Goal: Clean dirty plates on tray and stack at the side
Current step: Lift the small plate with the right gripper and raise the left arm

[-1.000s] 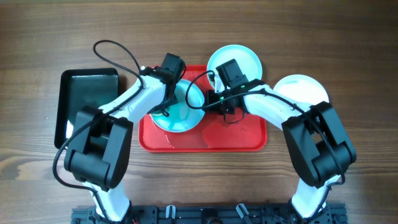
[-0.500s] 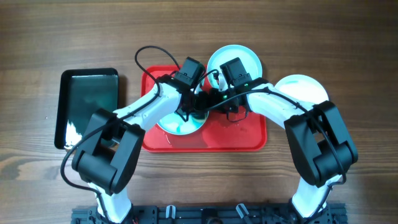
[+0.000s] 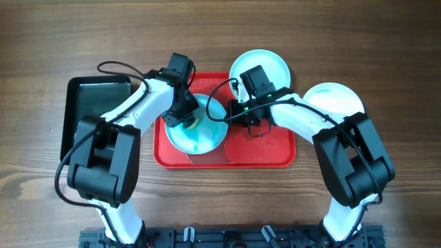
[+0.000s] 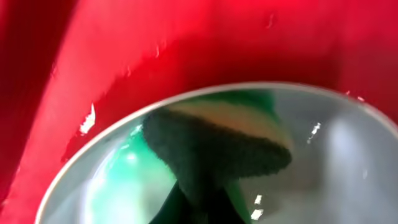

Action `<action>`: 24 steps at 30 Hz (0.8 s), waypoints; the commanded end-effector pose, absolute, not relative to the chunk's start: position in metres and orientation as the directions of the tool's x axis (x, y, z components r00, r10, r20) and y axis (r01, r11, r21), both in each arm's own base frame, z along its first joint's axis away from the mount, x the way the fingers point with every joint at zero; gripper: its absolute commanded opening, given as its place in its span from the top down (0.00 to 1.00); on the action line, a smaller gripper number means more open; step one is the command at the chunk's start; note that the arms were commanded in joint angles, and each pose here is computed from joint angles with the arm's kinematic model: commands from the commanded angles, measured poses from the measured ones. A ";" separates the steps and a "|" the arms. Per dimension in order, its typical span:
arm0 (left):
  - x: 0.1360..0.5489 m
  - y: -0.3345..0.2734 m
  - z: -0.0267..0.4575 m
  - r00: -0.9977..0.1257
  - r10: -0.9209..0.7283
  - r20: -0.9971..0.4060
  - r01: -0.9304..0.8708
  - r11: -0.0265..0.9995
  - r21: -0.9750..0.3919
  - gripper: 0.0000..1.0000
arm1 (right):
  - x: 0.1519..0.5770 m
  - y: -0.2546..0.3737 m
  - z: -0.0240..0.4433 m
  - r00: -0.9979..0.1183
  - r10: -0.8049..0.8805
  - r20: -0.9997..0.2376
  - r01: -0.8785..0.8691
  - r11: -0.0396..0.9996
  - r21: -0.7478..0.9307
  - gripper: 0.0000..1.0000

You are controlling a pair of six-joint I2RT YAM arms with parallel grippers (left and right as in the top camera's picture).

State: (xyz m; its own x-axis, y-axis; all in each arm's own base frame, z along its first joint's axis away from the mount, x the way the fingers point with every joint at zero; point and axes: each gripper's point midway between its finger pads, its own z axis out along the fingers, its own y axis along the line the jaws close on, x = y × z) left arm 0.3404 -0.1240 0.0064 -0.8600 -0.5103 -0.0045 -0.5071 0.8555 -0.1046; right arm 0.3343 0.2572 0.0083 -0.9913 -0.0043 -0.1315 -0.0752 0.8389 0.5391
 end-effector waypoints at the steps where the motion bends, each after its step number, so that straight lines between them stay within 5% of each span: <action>1: 0.287 -0.173 0.002 -0.946 -0.181 0.269 -0.265 0.909 -0.321 0.96 | 0.335 0.253 0.003 -0.992 0.003 -0.123 -0.063 0.845 0.531 0.96; 4: 0.277 -0.203 0.014 -0.956 -0.037 0.289 -0.176 0.865 -0.471 0.96 | 0.335 0.253 0.003 -0.992 0.002 -0.123 -0.064 0.845 0.532 0.96; 8: 0.313 -0.214 0.012 -0.988 -0.062 0.141 -0.126 0.853 -0.507 0.94 | 0.335 0.253 0.003 -0.993 0.002 -0.121 -0.063 0.844 0.533 0.96; 16: 0.383 -0.121 -0.004 -0.876 -0.419 -0.239 -0.406 0.908 -0.105 0.96 | 0.335 0.253 0.003 -0.993 0.001 -0.121 -0.064 0.844 0.533 0.96; 24: 0.407 -0.069 0.118 -0.819 -0.442 -0.365 -0.471 0.882 -0.011 0.96 | 0.334 0.253 0.003 -0.993 0.001 -0.120 -0.064 0.845 0.532 0.96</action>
State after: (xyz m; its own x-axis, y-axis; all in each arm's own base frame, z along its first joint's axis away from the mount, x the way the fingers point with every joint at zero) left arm 0.3745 -0.0943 0.0441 -0.8869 -0.4227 -0.1866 -0.4320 0.9018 0.0105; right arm 0.3352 0.2559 0.0083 -0.9911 -0.0034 -0.1330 -0.0752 0.8392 0.5385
